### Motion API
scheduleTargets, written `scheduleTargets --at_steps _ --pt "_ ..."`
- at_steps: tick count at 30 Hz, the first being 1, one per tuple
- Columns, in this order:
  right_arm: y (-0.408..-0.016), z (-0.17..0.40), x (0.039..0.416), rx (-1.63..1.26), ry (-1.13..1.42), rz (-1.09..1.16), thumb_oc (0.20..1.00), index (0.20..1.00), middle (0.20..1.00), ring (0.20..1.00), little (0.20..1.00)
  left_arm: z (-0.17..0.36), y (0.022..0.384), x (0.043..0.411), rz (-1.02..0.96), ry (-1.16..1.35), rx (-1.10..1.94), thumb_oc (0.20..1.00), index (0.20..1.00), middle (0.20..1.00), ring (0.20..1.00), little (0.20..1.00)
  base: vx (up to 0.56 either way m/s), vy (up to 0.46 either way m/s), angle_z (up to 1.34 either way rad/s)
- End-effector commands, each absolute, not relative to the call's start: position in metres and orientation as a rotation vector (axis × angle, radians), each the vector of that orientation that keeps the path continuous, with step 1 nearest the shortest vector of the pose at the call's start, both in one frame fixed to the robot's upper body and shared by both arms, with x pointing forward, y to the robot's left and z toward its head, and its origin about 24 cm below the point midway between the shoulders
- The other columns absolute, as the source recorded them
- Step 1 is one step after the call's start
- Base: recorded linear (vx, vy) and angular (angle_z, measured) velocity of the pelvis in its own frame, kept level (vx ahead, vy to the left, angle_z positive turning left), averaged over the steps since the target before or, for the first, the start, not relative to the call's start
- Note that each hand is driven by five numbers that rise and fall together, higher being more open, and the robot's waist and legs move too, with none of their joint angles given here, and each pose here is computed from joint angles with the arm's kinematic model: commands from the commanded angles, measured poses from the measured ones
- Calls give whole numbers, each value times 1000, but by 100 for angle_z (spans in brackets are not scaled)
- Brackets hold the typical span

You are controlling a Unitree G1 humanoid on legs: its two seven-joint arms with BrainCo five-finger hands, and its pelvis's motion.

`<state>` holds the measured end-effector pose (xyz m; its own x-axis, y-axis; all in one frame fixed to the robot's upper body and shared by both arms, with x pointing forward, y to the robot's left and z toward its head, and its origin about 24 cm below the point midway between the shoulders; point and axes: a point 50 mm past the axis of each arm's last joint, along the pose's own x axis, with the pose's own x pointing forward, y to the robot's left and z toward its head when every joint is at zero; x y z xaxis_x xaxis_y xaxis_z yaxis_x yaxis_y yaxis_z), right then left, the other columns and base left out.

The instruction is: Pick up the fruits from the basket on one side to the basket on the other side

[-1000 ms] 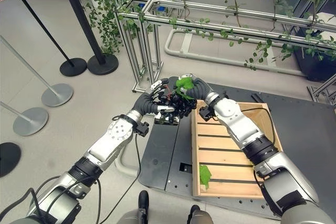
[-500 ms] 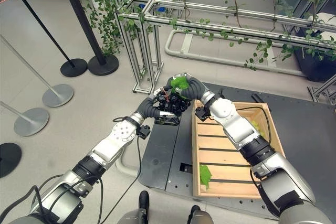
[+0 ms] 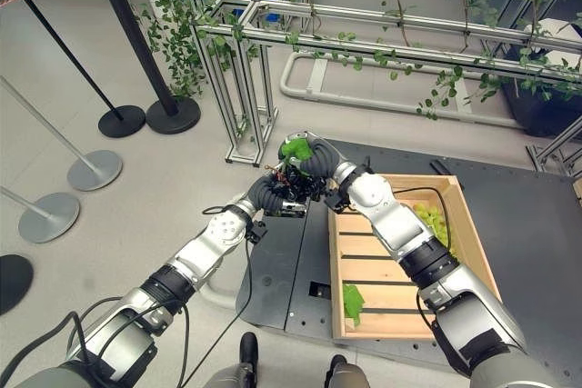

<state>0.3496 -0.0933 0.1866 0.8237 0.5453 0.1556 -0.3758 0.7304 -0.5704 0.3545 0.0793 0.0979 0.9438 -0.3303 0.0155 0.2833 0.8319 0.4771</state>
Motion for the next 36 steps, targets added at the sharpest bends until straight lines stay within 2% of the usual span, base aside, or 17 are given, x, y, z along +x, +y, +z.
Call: scheduleTargets --at_steps 1,4,15,16,17,36 --pt "-51 256 324 -485 -697 585 200 200 200 200 200 126 69 364 -254 -200 336 1000 1000 1000 1000 1000 0 0 0" --pt "-41 251 319 -437 -698 607 200 200 200 200 200 130 69 363 -207 -201 192 1000 1000 1000 1000 1000 0 0 0" --pt "-22 254 304 -379 -738 684 200 200 200 200 200 146 71 365 -149 -260 174 1000 1000 1000 1000 1000 0 0 0" --pt "-21 254 303 -365 -739 693 200 200 200 200 200 148 71 365 -148 -270 177 573 573 573 573 573 0 0 0" --pt "-18 251 301 -333 -725 713 200 200 200 200 200 152 69 364 -141 -293 163 200 200 200 200 200 0 0 0" --pt "-29 231 300 -229 -645 717 200 200 200 200 200 153 77 358 -114 -332 132 200 200 200 200 200 0 0 0"
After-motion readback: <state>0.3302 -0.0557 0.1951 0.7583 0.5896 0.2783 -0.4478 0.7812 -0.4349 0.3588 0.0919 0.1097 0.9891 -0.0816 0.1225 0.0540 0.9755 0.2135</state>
